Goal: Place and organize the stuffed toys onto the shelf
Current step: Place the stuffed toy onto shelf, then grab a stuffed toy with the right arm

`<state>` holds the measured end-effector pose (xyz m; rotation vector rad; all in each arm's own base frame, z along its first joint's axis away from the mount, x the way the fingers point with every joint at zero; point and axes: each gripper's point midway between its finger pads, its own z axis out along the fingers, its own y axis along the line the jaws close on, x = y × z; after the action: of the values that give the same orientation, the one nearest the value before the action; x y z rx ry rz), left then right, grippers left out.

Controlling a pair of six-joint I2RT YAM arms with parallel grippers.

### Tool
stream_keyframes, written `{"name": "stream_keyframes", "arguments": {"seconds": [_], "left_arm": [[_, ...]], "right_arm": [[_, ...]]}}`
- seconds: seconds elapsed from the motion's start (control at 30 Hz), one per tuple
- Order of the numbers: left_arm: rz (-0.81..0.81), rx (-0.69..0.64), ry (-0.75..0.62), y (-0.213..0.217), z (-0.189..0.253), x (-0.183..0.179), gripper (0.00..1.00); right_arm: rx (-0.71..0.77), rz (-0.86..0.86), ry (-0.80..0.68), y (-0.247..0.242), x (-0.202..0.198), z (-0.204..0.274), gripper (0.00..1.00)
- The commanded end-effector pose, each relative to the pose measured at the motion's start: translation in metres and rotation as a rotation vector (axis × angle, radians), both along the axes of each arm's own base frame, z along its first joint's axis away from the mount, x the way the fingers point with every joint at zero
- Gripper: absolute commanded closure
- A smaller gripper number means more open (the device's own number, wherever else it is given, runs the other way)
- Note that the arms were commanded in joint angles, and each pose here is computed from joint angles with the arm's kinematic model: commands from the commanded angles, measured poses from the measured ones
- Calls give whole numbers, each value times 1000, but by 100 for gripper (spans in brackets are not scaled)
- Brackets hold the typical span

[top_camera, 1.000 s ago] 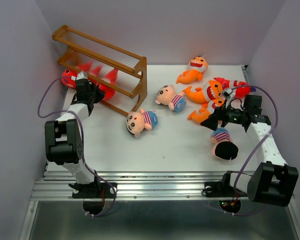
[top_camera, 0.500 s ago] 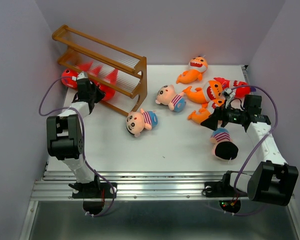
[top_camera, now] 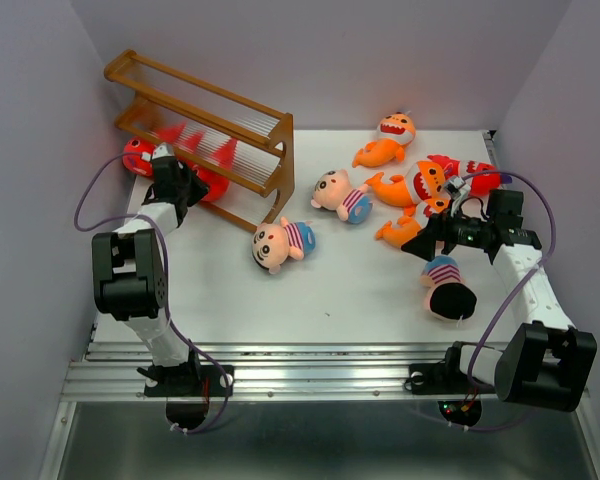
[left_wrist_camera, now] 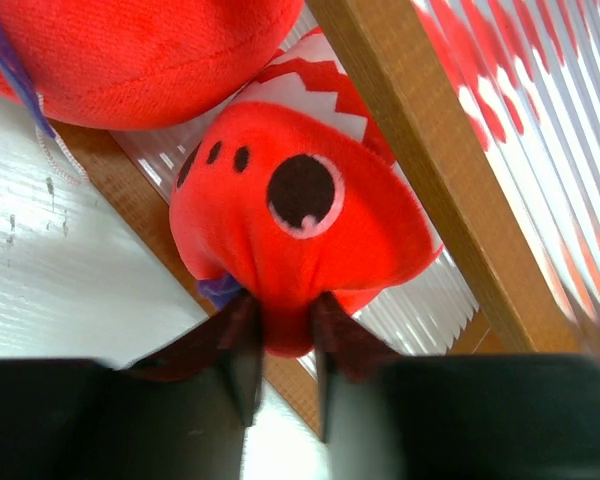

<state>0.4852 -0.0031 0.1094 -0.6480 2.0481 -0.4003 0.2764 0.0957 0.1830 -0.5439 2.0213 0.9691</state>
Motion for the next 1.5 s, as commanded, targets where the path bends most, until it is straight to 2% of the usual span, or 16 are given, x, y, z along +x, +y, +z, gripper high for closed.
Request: {"name": "stream_keyframes", "arguments": {"seconds": [0.0,0.1,0.13,0.3,0.4,0.5,0.93,1.13,1.23,1.37,1.43,1.47], "left_arm": [[26,59,-88,14,43,9,61],[32,64,-86,16,44,7,53],[35,66,-86,16,44,6,46],[31,64,-98,15,50,3,36],[19,60,-116,13,58,2,34],[-3,53,-133,9,65,0,26],[-73,60,-188,-3,88,-22,24],[-104,124,-200,-2,100,-40,24],[-141,197,-213,0,111,-56,24],[-227,250,-310,-13,146,-91,21],[-251,254,-328,-17,145,-107,15],[-259,266,-381,-20,160,-120,13]], "right_arm": [[-20,-4,-51,-4,7,8,0],[-23,-6,-52,-5,7,9,0],[-23,-7,-49,-5,7,8,0],[-26,-8,-53,-5,7,8,0],[-26,-8,-54,-5,7,9,0],[-26,-8,-53,-5,7,8,0],[-32,-7,-60,-5,6,8,0],[-37,-9,-62,-6,7,7,0],[-44,-11,-64,-7,8,6,0],[-70,-26,-75,-10,10,6,0],[-66,-35,-99,-15,11,11,0],[-62,-23,-113,-13,9,13,0]]}}
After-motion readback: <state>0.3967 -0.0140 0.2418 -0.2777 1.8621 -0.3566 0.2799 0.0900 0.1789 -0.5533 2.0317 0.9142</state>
